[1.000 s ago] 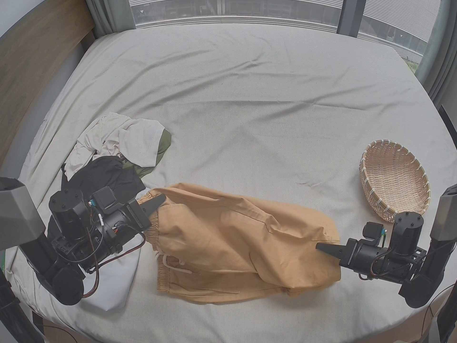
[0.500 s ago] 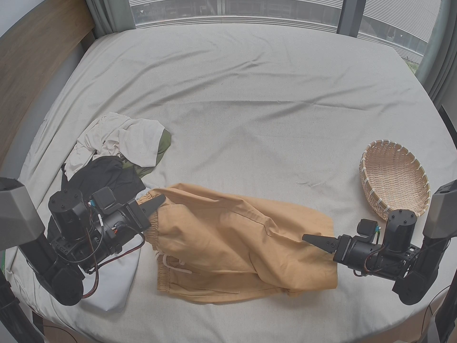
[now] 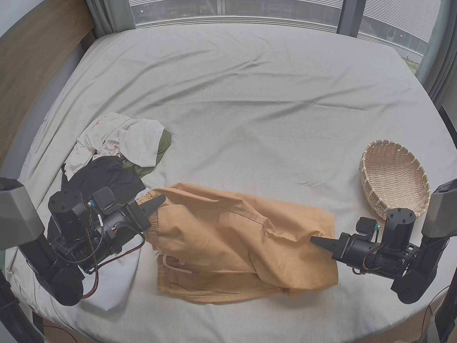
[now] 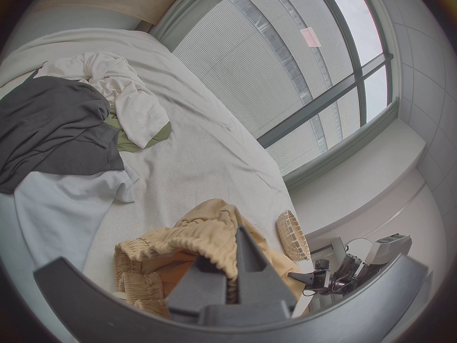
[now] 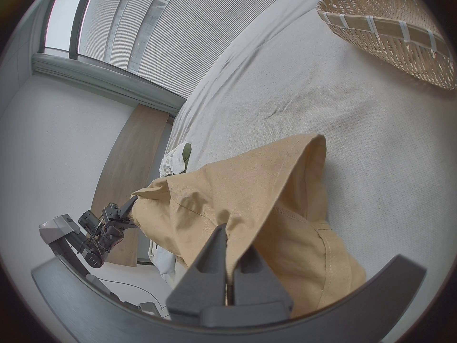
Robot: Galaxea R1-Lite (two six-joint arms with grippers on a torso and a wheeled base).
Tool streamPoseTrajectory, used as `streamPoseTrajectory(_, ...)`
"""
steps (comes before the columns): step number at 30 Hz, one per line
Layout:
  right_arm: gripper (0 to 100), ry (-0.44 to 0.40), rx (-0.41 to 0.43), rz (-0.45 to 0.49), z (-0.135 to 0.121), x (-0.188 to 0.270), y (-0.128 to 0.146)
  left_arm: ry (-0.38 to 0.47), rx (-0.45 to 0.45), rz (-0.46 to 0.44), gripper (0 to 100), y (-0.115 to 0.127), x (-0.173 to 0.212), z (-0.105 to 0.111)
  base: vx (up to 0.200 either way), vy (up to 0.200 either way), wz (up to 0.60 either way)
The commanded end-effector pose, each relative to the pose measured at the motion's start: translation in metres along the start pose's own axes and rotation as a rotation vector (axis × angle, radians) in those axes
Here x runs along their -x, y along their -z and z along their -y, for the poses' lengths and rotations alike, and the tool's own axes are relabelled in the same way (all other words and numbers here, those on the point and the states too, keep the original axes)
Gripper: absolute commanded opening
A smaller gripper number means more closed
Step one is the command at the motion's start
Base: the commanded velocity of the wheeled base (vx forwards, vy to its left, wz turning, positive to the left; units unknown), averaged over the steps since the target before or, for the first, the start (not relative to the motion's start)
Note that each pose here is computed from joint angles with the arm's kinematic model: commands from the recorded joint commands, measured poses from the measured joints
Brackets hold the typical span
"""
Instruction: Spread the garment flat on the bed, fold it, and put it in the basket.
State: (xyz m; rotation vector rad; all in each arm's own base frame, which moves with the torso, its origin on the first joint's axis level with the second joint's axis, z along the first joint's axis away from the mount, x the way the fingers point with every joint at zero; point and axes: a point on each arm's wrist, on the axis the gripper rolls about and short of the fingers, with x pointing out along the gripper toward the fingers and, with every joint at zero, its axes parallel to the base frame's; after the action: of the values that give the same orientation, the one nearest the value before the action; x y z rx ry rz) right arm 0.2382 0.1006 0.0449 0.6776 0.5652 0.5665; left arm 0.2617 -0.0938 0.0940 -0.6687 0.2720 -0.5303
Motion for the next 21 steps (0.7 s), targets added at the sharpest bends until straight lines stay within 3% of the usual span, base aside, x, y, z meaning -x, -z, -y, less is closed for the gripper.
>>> streamPoseTrajectory(1, 0, -0.016, 0.010, 0.019, -0.006, 0.005, -0.004, 0.011, -0.003, 0.009, 0, -0.002, -0.001, 0.002, 0.000, 0.000, 0.00)
streamPoseTrajectory(8, 0, -0.113, 0.068, 0.129, -0.036, 0.035, -0.022, 0.072, -0.028, 0.080, 0, -0.020, 0.003, 0.018, 0.000, 0.000, 0.00)
streamPoseTrajectory(12, 0, -0.182, 0.107, 0.204, -0.054, 0.054, -0.033, 0.135, -0.054, 0.133, 0, -0.034, 0.013, 0.034, 0.000, 0.000, 0.00)
streamPoseTrajectory(13, 0, -0.208, 0.124, 0.243, -0.061, 0.062, -0.038, 0.197, -0.074, 0.153, 0, -0.044, 0.021, 0.046, 0.000, 0.000, 0.00)
streamPoseTrajectory(16, 0, -0.225, 0.136, 0.279, -0.066, 0.069, -0.043, 0.276, -0.102, 0.159, 0, -0.052, 0.031, 0.058, 0.000, 0.000, 0.00)
streamPoseTrajectory(21, 0, -0.231, 0.149, 0.330, -0.068, 0.073, -0.053, 0.319, -0.155, 0.149, 0, -0.055, 0.035, 0.062, 0.000, 0.000, 0.00)
